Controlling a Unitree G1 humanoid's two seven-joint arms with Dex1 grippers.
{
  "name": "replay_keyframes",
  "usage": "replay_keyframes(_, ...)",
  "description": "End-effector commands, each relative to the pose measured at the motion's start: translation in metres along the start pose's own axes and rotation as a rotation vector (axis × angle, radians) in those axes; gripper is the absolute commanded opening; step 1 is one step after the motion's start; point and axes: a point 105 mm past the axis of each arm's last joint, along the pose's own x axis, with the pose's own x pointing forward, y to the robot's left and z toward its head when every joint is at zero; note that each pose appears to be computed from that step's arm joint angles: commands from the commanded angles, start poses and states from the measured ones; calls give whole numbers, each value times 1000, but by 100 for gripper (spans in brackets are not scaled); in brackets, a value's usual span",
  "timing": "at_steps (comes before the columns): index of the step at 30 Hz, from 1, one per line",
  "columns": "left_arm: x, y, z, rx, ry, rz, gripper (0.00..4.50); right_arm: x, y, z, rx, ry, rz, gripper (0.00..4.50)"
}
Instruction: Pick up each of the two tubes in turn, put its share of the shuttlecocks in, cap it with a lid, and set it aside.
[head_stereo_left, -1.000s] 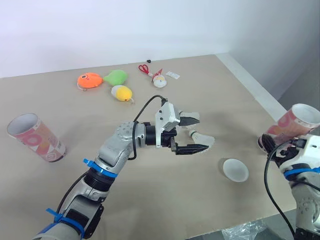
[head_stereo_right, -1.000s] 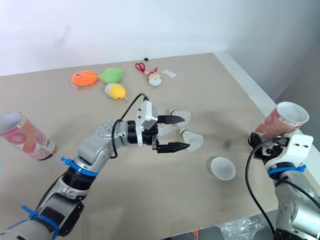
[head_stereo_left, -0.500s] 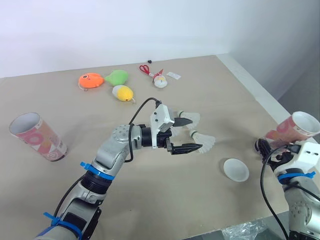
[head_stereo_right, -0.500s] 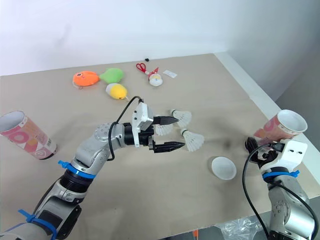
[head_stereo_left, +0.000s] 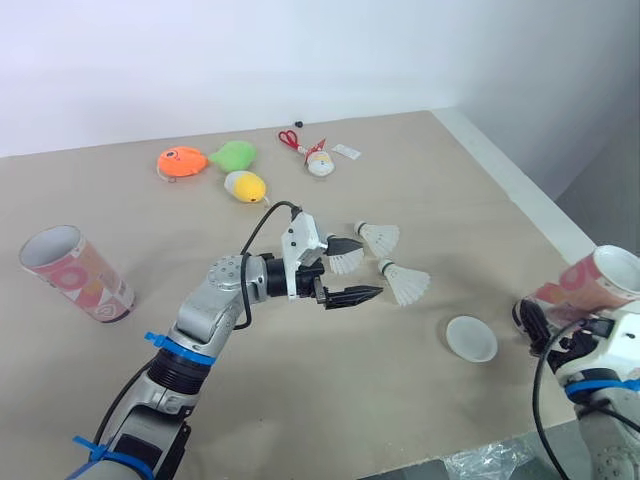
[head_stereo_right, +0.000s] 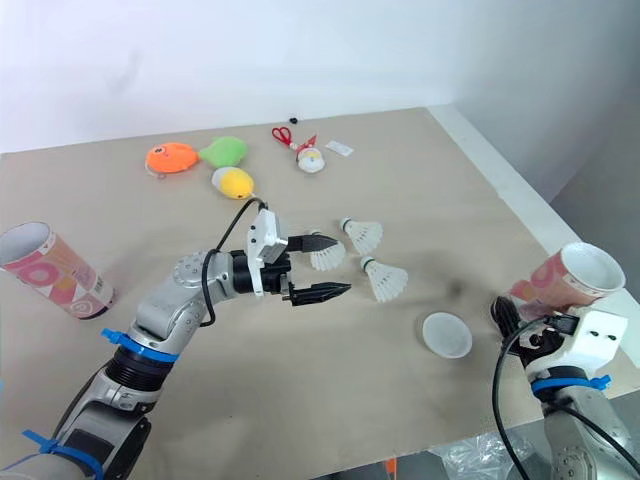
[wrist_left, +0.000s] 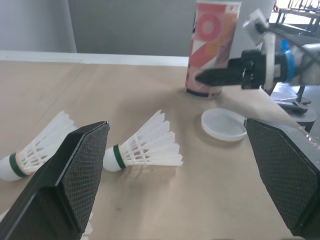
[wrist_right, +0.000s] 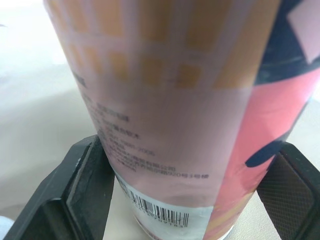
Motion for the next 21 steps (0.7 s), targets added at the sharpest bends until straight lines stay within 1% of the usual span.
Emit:
replay_keyframes(1,2,0,16,45,-43,-12,450,1,-4,-10,-16,52,-14,423)
replay_keyframes(3,2,-1,17,47,-45,-10,450,-2,-1,-17,-18,91,13,423)
replay_keyframes(8,1,-3,16,42,-48,-2,450,-7,-1,-26,-2,130,14,423)
replay_keyframes(11,2,-4,15,37,-48,-1,450,-9,-1,-41,-12,208,11,423)
replay_keyframes(15,3,-4,15,35,-50,-1,450,-12,-1,-43,21,218,8,423)
replay_keyframes(21,4,-4,15,33,-53,-2,450,-22,2,-48,15,244,25,423)
